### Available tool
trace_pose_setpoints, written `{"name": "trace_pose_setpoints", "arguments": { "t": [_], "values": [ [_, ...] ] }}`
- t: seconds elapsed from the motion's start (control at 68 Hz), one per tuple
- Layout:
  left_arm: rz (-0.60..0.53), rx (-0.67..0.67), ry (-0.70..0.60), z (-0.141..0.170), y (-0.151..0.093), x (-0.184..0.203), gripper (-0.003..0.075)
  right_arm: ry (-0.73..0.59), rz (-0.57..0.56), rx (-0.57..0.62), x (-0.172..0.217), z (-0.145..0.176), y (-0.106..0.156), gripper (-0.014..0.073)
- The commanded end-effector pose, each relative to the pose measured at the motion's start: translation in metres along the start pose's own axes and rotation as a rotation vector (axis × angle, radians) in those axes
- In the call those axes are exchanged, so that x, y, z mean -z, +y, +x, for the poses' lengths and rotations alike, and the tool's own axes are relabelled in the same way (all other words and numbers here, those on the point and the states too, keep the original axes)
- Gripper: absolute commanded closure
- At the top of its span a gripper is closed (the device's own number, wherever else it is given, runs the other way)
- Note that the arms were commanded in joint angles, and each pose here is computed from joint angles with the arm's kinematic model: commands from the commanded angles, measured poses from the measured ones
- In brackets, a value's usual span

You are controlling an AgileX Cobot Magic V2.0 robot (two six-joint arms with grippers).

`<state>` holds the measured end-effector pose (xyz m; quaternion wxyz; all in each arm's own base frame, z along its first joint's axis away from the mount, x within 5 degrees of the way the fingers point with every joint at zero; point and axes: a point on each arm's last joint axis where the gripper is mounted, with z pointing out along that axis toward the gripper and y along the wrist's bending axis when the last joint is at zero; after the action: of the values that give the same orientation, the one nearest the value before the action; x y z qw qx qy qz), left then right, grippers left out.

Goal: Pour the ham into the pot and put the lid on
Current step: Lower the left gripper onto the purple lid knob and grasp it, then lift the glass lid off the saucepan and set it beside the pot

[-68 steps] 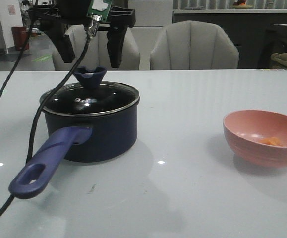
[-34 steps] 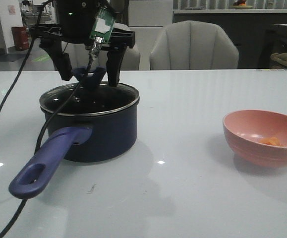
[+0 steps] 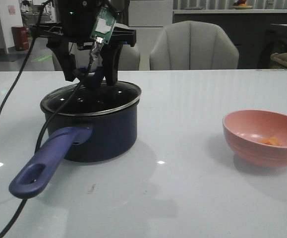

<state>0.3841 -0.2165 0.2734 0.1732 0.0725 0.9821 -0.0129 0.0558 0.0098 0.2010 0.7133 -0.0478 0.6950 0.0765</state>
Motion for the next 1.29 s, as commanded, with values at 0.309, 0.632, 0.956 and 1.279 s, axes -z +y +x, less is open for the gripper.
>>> {"name": "trace_pose_setpoints", "arguments": {
  "t": [0.309,0.632,0.956,1.279],
  "values": [
    [0.014,0.012,-0.195,-0.006,0.013,0.074,0.0607,-0.108,-0.003,0.013,0.002,-0.010,0.001,0.0433],
    [-0.117,-0.049,-0.250,0.006,0.054,0.108,0.0607,-0.108,-0.005,0.013,0.002,-0.010,0.001,0.0433],
    [-0.146,0.068,-0.315,0.039,0.144,0.109,0.0607,-0.108,-0.005,0.013,0.002,-0.010,0.001,0.0433],
    [-0.190,0.188,-0.269,0.075,0.203,0.061,0.0607,-0.108,-0.005,0.013,0.002,-0.010,0.001,0.0433]
  ]
}}
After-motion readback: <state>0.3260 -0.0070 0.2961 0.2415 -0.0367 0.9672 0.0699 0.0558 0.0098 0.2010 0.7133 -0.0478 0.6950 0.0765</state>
